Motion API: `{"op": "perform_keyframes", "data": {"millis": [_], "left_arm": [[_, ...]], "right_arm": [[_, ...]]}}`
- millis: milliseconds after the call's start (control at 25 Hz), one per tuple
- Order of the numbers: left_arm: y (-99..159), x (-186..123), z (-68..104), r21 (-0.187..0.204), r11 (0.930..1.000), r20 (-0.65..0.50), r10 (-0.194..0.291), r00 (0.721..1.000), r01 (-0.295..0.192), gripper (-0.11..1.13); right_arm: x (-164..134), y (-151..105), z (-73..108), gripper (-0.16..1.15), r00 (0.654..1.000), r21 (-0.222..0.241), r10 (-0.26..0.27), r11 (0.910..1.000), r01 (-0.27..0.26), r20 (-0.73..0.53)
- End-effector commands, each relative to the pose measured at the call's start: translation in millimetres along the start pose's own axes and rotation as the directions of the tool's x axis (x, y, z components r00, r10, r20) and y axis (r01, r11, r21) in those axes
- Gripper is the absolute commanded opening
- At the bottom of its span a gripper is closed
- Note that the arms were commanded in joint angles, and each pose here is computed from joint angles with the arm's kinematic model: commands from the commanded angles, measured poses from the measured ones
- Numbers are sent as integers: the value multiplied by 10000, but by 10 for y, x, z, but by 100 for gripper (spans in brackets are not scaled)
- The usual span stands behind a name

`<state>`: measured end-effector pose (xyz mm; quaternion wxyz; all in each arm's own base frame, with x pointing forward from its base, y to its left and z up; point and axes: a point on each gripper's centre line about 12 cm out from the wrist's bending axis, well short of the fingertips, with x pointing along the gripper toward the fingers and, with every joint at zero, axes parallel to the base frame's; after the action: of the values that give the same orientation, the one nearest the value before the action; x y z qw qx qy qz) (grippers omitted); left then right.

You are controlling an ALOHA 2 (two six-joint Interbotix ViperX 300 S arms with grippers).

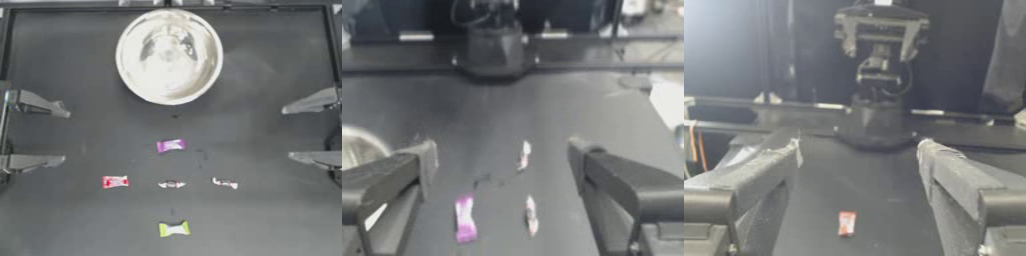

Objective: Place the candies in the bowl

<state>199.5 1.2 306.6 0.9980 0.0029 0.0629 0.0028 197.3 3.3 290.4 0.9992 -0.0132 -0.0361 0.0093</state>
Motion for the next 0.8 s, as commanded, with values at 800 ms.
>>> {"op": "perform_keyframes", "data": {"millis": [800], "left_arm": [[20,942,-382,-191,9997,-6578,-12,7532,-151,103]], "right_arm": [[26,-10,47,99,9997,370,-78,9993,86,-216]]}}
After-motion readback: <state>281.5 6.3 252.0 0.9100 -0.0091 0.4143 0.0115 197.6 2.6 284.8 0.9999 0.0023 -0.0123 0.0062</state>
